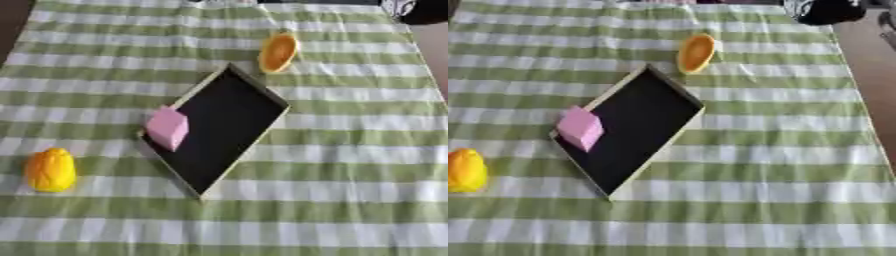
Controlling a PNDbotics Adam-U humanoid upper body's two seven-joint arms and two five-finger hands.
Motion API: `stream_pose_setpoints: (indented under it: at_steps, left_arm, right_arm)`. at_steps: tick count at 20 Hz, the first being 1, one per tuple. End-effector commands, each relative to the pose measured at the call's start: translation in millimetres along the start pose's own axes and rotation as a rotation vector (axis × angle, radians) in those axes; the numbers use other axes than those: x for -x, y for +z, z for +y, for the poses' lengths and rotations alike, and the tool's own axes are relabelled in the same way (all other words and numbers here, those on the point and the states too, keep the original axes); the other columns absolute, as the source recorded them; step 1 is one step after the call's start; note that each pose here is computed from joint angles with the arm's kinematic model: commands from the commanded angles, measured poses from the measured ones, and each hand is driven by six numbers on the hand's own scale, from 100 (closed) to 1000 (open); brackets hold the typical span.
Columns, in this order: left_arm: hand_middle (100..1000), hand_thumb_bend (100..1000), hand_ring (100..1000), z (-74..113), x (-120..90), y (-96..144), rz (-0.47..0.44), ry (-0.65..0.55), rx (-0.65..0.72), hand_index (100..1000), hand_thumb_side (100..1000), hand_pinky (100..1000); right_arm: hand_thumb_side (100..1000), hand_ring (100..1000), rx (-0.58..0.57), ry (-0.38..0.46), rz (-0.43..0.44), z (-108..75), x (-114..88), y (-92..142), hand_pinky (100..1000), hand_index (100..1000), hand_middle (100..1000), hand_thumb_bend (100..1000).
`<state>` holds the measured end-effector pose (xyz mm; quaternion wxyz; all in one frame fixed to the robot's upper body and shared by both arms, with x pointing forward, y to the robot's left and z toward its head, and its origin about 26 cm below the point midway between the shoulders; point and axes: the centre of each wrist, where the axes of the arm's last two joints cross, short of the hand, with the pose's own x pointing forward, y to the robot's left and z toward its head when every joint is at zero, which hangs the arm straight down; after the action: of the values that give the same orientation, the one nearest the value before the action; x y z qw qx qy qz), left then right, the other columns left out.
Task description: Pick up objects on the table and place them in the box.
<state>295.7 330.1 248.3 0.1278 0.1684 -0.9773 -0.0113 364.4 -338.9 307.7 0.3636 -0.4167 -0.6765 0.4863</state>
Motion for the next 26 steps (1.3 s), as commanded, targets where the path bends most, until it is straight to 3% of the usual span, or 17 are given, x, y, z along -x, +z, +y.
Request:
stream_pose_setpoints:
  at_steps: [1,6,12,14,16,18,23,26]
  left_arm:
    - [711,100,811,2.5,-6,-9,-0.034,-0.002,0.02,855,422,656]
    - [711,100,812,1.8,-6,-9,-0.031,0.001,0.023,855,425,656]
    - [711,100,812,1.0,-5,-8,-0.028,0.007,0.024,855,431,655]
    - [711,100,812,0.6,-5,-8,-0.028,0.01,0.025,855,435,654]
    - [711,100,812,0.3,-6,-8,-0.027,0.012,0.026,855,438,653]
    - [711,100,812,0.1,-6,-8,-0.026,0.014,0.026,855,440,653]
    - [710,100,812,-0.7,-6,-10,-0.031,0.019,0.026,854,449,650]
    - [710,100,812,-1.4,-6,-11,-0.035,0.023,0.028,854,452,649]
  right_arm:
    - [203,973,-0.087,0.084,-0.013,-4.4,3,-2,931,892,841,100]
    - [327,984,-0.186,0.12,-0.033,2.8,1,-4,938,885,859,100]
    - [382,985,-0.191,0.119,-0.04,5.3,-4,-13,945,919,862,100]
    - [357,987,-0.187,0.126,-0.041,6.1,-7,-18,948,939,868,100]
    - [359,983,-0.184,0.147,-0.045,6.8,-10,-23,945,950,876,208]
    - [377,980,-0.179,0.183,-0.047,8.5,-10,-28,942,954,877,230]
    - [387,982,-0.176,0.205,-0.038,16.3,-4,-39,940,973,880,203]
    - [513,990,-0.184,0.223,-0.037,17.5,-2,-43,947,982,896,192]
